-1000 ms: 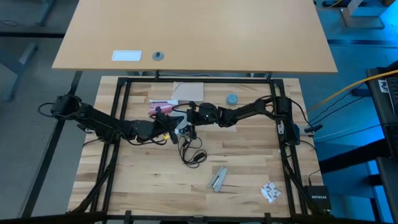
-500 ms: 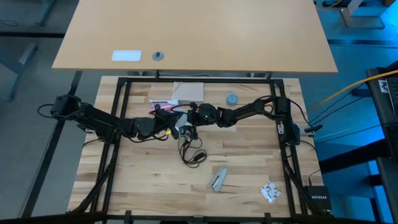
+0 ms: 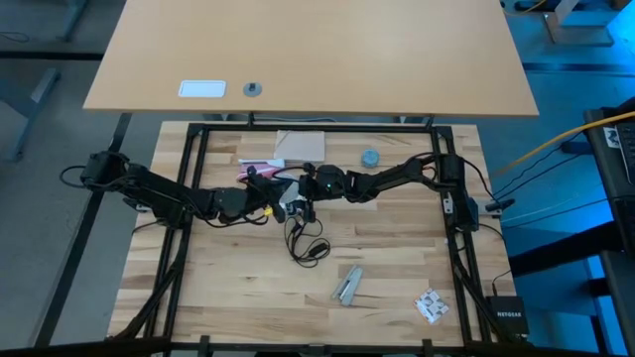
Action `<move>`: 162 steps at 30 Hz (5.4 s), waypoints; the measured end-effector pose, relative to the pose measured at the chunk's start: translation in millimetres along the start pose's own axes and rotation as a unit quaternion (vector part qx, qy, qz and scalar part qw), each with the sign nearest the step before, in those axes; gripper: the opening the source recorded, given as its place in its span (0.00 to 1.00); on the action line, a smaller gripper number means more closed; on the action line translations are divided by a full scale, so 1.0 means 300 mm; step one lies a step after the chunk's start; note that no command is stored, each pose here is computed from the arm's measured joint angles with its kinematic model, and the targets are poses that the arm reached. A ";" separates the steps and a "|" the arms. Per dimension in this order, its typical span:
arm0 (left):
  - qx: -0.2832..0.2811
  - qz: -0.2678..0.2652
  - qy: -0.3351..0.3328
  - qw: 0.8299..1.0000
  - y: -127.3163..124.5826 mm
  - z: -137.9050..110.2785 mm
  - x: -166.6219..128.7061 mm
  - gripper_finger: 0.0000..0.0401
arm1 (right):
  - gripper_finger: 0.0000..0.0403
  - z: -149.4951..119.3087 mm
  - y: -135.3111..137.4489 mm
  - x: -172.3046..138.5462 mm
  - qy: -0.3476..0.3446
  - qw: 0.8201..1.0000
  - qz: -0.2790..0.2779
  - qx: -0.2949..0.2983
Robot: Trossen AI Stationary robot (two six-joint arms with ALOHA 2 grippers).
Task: Screw lightbulb
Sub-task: Insert light bulb into the lamp
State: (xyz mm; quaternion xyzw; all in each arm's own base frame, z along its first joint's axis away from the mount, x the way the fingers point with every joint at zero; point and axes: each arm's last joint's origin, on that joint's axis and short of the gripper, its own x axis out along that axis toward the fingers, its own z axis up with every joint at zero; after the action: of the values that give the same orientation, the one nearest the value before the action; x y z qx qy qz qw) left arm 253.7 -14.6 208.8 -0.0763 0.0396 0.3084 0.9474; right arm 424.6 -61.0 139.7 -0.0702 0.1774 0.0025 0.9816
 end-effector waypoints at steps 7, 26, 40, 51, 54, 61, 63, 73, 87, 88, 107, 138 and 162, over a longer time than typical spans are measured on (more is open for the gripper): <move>0.000 -0.002 0.000 1.000 0.000 0.000 0.000 0.01 | 0.47 -0.001 0.005 0.000 -0.004 0.999 0.032 -0.012; 0.000 -0.002 0.000 1.000 0.000 -0.001 0.000 0.01 | 0.47 -0.006 0.006 -0.002 0.014 0.998 0.027 -0.062; 0.000 -0.002 0.001 1.000 0.000 -0.002 0.000 0.01 | 0.47 -0.005 0.004 -0.002 0.011 0.998 0.018 -0.062; 0.000 0.001 0.000 1.000 0.001 -0.002 0.000 0.01 | 0.71 -0.012 0.007 0.000 0.016 0.998 0.019 -0.062; 0.000 0.001 0.000 1.000 0.001 -0.002 0.000 0.01 | 0.77 -0.012 0.006 0.000 0.016 0.998 0.019 -0.062; 0.001 0.001 0.000 1.000 0.001 -0.002 0.000 0.01 | 0.80 -0.029 0.008 -0.002 0.043 0.997 0.026 -0.057; 0.000 -0.002 0.001 1.000 0.000 -0.002 0.000 0.01 | 0.80 -0.041 0.011 -0.003 0.062 0.996 0.030 -0.054; 0.000 -0.002 0.001 1.000 0.000 -0.002 0.001 0.01 | 0.80 -0.050 0.009 -0.004 0.079 0.995 0.014 -0.054; -0.009 0.009 -0.001 1.000 0.014 0.001 0.011 0.01 | 0.80 -0.050 0.009 -0.004 0.080 0.996 0.014 -0.041; -0.011 0.009 -0.001 1.000 0.014 0.001 0.011 0.01 | 0.80 -0.050 0.009 -0.004 0.079 0.996 0.016 -0.041; -0.046 -0.027 -0.007 0.999 0.030 0.014 0.036 0.01 | 0.80 -0.029 0.009 -0.003 0.048 0.998 0.026 -0.043; -0.051 -0.032 0.000 0.998 0.038 0.008 0.051 0.01 | 0.80 -0.039 -0.002 -0.045 0.140 0.990 0.001 -0.026; -0.063 -0.058 -0.012 0.996 0.031 0.018 0.050 0.01 | 0.46 -0.057 0.005 -0.015 0.104 0.994 0.031 -0.024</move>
State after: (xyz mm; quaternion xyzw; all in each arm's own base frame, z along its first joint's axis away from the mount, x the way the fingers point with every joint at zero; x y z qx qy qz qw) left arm 260.4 2.4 211.3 -0.1338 0.0041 0.2558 0.9574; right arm 414.3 -61.8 125.3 -0.0880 0.2803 0.0297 0.9554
